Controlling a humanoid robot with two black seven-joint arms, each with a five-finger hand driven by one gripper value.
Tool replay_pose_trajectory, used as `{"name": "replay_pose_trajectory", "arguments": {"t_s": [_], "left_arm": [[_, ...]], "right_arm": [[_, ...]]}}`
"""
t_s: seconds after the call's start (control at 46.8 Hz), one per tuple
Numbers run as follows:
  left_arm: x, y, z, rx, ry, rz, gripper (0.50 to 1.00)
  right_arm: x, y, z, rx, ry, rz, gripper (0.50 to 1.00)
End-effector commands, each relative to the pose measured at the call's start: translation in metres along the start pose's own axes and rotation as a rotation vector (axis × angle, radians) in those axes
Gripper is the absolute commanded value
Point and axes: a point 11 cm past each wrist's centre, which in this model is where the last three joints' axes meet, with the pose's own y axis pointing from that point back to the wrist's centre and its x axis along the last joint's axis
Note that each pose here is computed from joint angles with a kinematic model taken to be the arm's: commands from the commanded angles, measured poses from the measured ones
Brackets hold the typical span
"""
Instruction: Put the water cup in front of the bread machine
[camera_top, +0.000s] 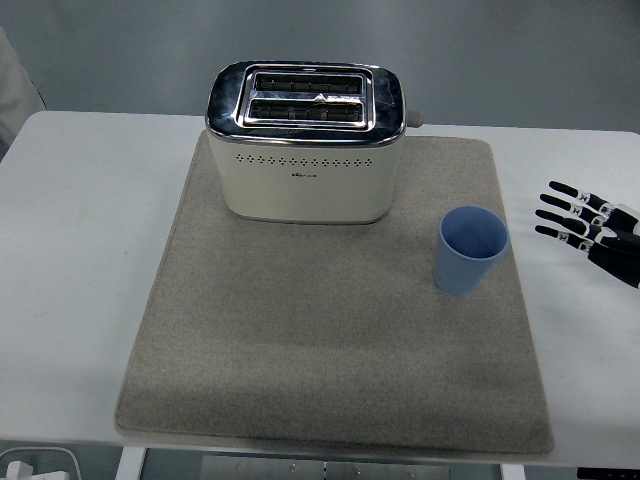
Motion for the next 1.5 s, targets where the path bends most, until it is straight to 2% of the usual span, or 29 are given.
{"name": "replay_pose_trajectory", "arguments": {"t_s": [0.0, 0.107, 0.235, 0.385, 0.62, 0.748, 0.962, 1.325, 1.474], "left_arm": [[0.000, 0.000, 0.000, 0.000, 0.000, 0.000, 1.000], [0.000, 0.000, 0.000, 0.000, 0.000, 0.000, 1.000], [0.000, 0.000, 0.000, 0.000, 0.000, -0.001, 1.000], [0.000, 0.000, 0.000, 0.000, 0.000, -0.001, 1.000], [0.000, 0.000, 0.000, 0.000, 0.000, 0.002, 1.000], [0.000, 0.000, 0.000, 0.000, 0.000, 0.000, 1.000], [0.000, 0.000, 0.000, 0.000, 0.000, 0.000, 1.000], [0.000, 0.000, 0.000, 0.000, 0.000, 0.002, 1.000], [0.000, 0.000, 0.000, 0.000, 0.000, 0.000, 1.000]], "right_arm": [[0.005, 0.004, -0.008, 0.015, 0.010, 0.013, 0.928], [0.010, 0.008, -0.016, 0.018, 0.027, 0.027, 0.928], [0.019, 0.019, -0.020, 0.003, 0.048, 0.055, 0.928], [0.024, 0.026, -0.020, -0.012, 0.059, 0.071, 0.928], [0.028, 0.036, -0.010, -0.041, 0.059, 0.089, 0.928], [0.031, 0.042, -0.012, -0.039, 0.061, 0.099, 0.928], [0.024, 0.035, -0.012, -0.023, 0.047, 0.077, 0.928], [-0.003, 0.001, 0.000, 0.016, -0.012, -0.007, 0.928], [-0.013, -0.014, -0.011, 0.044, -0.006, -0.040, 0.928]]}}
